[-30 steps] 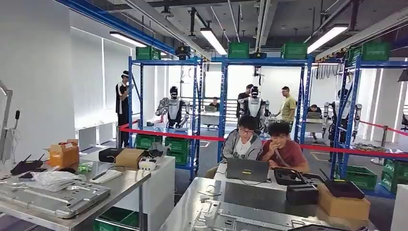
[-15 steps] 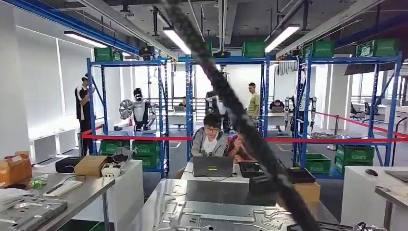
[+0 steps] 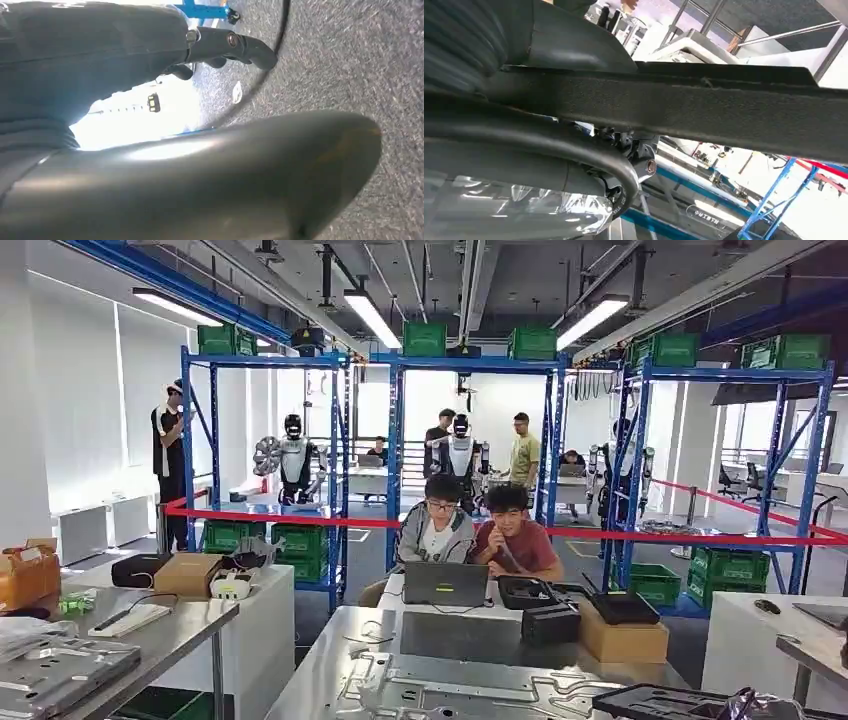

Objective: Take the parts from the cabinet and place them on the table.

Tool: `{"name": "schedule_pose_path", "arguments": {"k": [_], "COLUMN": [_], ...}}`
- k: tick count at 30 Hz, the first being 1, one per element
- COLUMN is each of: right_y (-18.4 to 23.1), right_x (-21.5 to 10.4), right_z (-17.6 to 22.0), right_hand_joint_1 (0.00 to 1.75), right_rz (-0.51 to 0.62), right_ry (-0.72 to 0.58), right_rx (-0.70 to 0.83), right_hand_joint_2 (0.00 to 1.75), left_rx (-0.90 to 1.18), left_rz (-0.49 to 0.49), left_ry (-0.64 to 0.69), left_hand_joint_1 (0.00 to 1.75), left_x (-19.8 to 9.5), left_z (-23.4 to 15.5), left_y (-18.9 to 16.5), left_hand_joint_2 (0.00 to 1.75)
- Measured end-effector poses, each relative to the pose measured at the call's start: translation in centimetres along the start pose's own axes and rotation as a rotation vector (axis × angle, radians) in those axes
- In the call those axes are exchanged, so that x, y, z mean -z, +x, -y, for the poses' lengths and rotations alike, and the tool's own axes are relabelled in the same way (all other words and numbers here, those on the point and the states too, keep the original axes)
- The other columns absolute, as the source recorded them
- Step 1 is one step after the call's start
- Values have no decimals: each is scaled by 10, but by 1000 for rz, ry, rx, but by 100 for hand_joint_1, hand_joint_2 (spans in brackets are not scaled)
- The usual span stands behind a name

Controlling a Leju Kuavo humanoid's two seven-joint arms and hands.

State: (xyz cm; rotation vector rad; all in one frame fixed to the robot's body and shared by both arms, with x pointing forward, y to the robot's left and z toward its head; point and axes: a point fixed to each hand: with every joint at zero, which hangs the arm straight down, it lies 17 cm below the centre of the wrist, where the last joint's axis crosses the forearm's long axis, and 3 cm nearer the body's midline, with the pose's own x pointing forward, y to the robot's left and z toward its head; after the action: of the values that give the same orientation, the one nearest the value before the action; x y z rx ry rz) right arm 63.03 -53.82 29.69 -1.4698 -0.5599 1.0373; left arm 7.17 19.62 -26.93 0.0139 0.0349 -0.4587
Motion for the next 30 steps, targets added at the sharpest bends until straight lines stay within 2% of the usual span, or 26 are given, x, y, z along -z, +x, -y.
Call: {"name": "schedule_pose_path", "arguments": {"k": [19,24,27,30], "right_y": [-7,-18,-18,-7], "right_x": [1,3,3,2], "right_z": [16,38,51,64], "right_hand_joint_1": [175,175,175,175], "right_rz": [-13,-26,-2,69], "right_ry": [-9,-27,-34,-57], "right_rx": [-37,-53,-56,-55], "right_hand_joint_2": [175,175,175,175], "left_rx": [2,-7,-8,-8], "left_rz": [-8,-26,-30,-31], "left_ry": [-15,-17,-19,-19], "left_hand_joint_1": [0,0,0,0], "left_x": [1,3,3,3], "left_z": [4,4,4,4], "left_y": [-5,-17,-19,-20], "left_hand_joint_2": [0,0,0,0]}}
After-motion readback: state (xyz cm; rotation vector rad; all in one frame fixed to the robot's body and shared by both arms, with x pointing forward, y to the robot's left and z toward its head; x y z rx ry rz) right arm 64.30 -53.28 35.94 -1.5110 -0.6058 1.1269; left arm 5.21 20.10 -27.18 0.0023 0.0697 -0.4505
